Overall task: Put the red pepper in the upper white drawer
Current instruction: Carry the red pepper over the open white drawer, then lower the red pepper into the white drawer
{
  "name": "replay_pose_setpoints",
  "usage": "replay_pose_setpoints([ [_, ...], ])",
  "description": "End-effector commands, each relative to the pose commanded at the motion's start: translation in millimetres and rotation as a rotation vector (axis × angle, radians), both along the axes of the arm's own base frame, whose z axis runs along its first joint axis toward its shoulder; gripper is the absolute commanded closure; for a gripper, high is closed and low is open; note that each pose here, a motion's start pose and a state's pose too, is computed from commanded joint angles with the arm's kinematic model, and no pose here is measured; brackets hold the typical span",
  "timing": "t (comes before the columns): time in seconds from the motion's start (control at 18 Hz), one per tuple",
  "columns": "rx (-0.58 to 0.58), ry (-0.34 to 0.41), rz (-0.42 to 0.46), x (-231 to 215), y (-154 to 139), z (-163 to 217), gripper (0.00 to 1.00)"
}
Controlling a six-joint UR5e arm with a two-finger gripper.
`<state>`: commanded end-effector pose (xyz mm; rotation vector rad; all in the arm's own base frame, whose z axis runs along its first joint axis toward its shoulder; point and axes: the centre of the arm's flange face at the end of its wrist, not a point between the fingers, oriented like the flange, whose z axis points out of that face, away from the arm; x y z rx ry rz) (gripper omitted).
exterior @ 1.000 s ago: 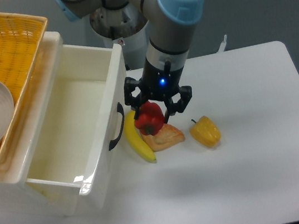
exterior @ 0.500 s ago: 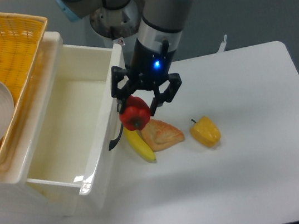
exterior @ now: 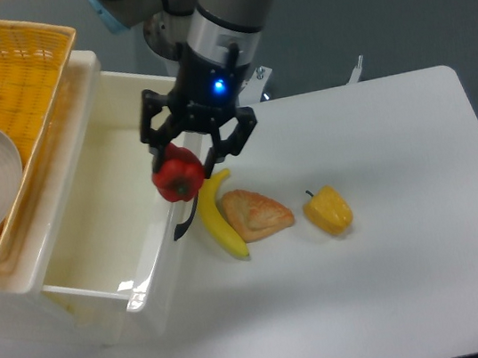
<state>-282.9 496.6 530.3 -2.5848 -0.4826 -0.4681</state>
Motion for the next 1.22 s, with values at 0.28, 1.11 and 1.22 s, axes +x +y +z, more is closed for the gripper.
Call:
replay_pose_setpoints([
  [0.28, -0.030, 0.054, -0.109, 28.6, 5.9, -9.6, 0.51],
  [1.11, -0.108, 0.075, -0.176, 67.4, 4.2, -36.4, 0.51],
  [1.22, -0.128, 0.063, -0.181, 71.4, 3.7, -45.0, 0.51],
])
